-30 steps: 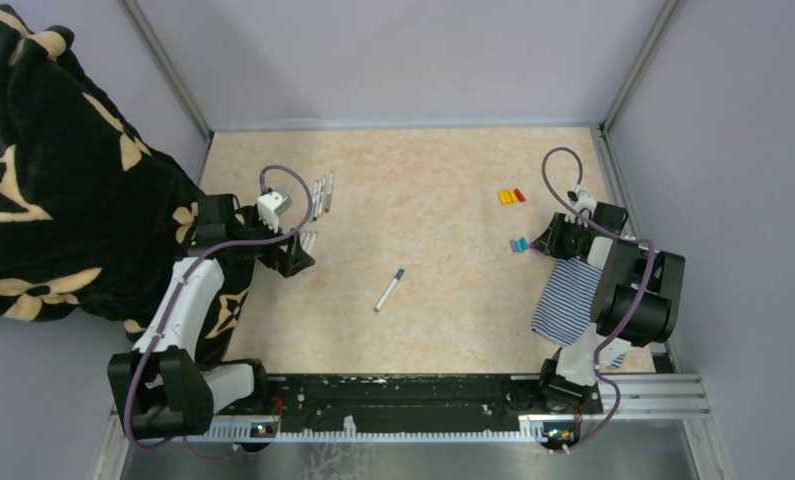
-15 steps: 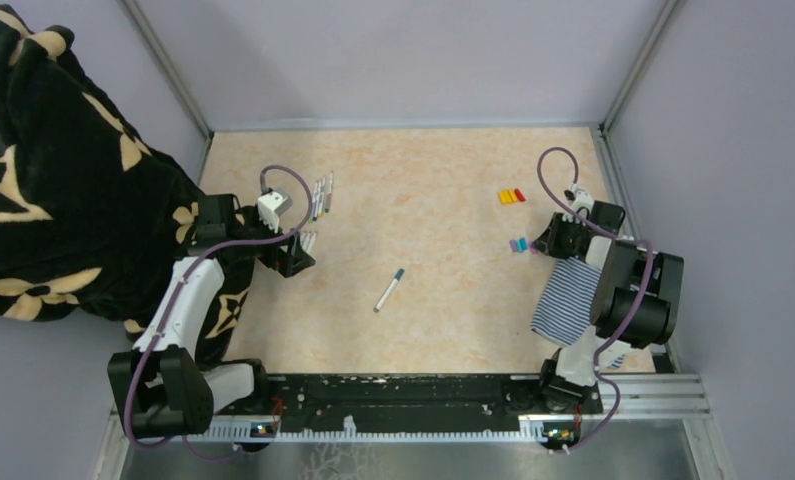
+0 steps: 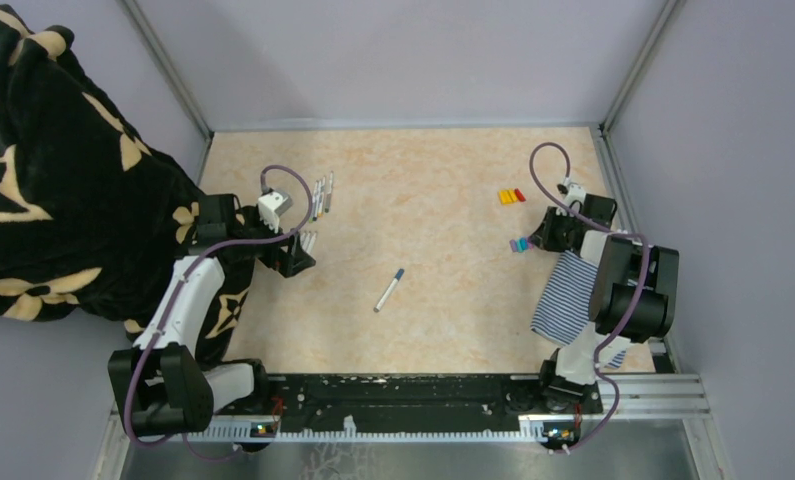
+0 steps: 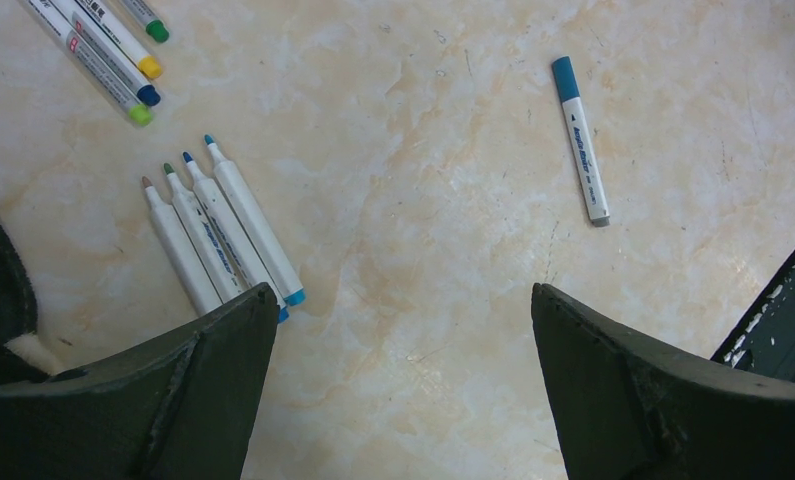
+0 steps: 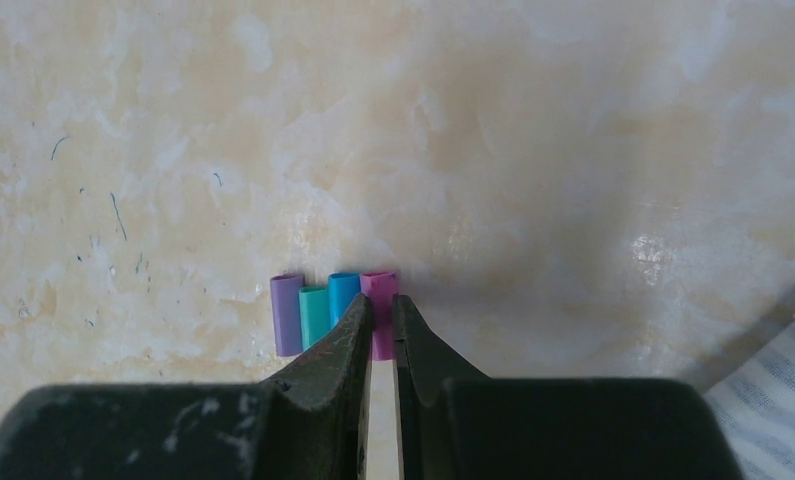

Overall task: Open the pen caps
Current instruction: Place the pen cap at the center of the board, then pick up the pen from the center of the board.

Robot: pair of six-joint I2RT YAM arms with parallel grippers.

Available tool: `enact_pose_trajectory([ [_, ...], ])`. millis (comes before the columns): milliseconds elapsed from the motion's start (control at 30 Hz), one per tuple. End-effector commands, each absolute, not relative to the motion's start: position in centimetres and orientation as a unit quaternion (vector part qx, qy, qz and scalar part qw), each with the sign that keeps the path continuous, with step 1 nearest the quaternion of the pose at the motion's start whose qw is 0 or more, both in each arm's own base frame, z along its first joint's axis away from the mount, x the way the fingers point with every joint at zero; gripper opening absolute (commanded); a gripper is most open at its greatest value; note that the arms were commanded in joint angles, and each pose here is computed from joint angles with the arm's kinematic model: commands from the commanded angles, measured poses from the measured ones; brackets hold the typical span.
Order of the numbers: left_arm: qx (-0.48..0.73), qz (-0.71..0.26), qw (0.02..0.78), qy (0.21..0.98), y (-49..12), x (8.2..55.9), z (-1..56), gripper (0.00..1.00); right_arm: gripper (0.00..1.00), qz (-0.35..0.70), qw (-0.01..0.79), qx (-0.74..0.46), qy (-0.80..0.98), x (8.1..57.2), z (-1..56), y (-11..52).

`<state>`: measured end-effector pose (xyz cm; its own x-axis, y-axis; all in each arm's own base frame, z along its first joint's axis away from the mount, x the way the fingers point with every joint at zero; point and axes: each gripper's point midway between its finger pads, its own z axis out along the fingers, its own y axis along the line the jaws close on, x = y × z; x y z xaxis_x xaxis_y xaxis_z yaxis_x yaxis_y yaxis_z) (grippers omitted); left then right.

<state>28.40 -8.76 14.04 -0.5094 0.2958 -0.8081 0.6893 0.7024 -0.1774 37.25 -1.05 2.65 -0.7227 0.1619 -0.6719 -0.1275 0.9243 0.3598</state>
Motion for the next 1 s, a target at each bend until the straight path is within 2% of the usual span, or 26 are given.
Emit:
enact_pose_trajectory([
  [0, 0.303, -0.259, 0.398, 0.826, -8.9, 28.2, 13.9, 1.0, 0.11, 0.188, 0.378, 0.006, 0.907, 38.0, 3.2, -1.0],
  [300, 0.298, -0.255, 0.403, 0.827, -8.8, 29.0, 14.7, 1.0, 0.26, 0.187, 0.414, -0.011, 0.891, 38.7, 7.7, -0.9],
  [500, 0.302, -0.253, 0.405, 0.825, -9.7, 29.9, 15.2, 1.0, 0.3, 0.192, 0.446, -0.019, 0.874, 38.8, 11.4, -0.5],
  [967, 0.419, -0.189, 0.33, 0.825, -19.2, 28.0, 10.9, 1.0, 0.39, 0.231, 0.518, -0.055, 0.822, 37.1, 19.3, 3.3],
])
